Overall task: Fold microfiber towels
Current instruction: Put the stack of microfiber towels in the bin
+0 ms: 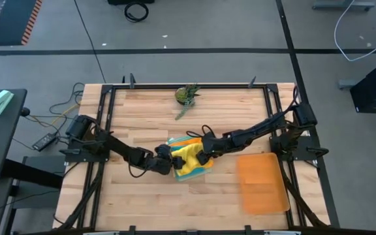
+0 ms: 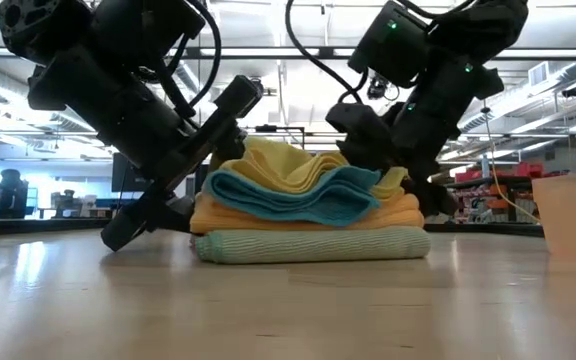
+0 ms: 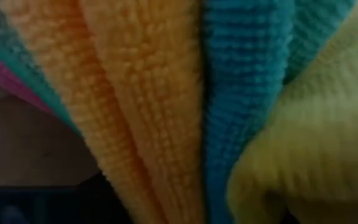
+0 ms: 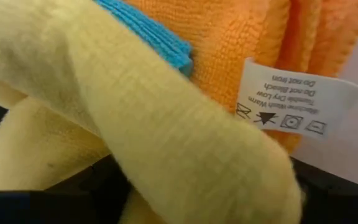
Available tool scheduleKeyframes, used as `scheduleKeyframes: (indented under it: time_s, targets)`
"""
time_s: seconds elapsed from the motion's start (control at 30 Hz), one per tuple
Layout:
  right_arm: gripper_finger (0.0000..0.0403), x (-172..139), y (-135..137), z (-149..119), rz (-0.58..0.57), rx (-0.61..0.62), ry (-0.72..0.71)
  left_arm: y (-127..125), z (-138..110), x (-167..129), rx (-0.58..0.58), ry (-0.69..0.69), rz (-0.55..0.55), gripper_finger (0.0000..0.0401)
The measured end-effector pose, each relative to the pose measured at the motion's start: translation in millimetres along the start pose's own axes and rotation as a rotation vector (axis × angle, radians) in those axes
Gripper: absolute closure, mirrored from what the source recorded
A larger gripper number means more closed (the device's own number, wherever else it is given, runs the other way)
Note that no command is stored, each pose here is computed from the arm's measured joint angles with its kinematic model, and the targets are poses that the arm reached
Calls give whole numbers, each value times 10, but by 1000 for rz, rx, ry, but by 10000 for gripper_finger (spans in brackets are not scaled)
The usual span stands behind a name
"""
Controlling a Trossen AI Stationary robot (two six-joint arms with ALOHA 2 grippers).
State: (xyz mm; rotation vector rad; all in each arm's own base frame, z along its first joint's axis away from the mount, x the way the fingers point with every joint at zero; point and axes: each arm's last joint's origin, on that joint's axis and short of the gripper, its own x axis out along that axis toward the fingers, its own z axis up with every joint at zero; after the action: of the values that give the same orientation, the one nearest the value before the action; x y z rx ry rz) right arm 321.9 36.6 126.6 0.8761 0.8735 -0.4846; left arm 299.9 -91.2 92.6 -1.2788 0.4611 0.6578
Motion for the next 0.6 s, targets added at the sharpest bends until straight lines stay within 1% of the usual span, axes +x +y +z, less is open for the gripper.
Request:
scheduleKeyframes:
  time_s: [0.1,0.17,0.23,0.33,0.37,0.5,0.6]
  targets:
    - [156,17,29,-6,32,6,-3,-1,-18,-10,23,-16,-6,242]
    - [203,19,64,-31,59,1,0,-4,-29,-13,66,-18,-15,285]
    - [260,13,93,-51,76,-7,-5,-26,-33,-12,103,-17,-47,323]
    - [345,-46,139,-75,99,-24,-13,-98,-40,-14,157,-18,-129,328]
    - [357,-85,157,-89,104,-25,-12,-130,-42,-20,165,-13,-159,328]
    - [358,-341,247,-143,141,13,-2,-229,-22,-26,169,46,-261,328]
    - [358,-608,294,-235,148,59,24,-377,11,-32,163,121,-374,328]
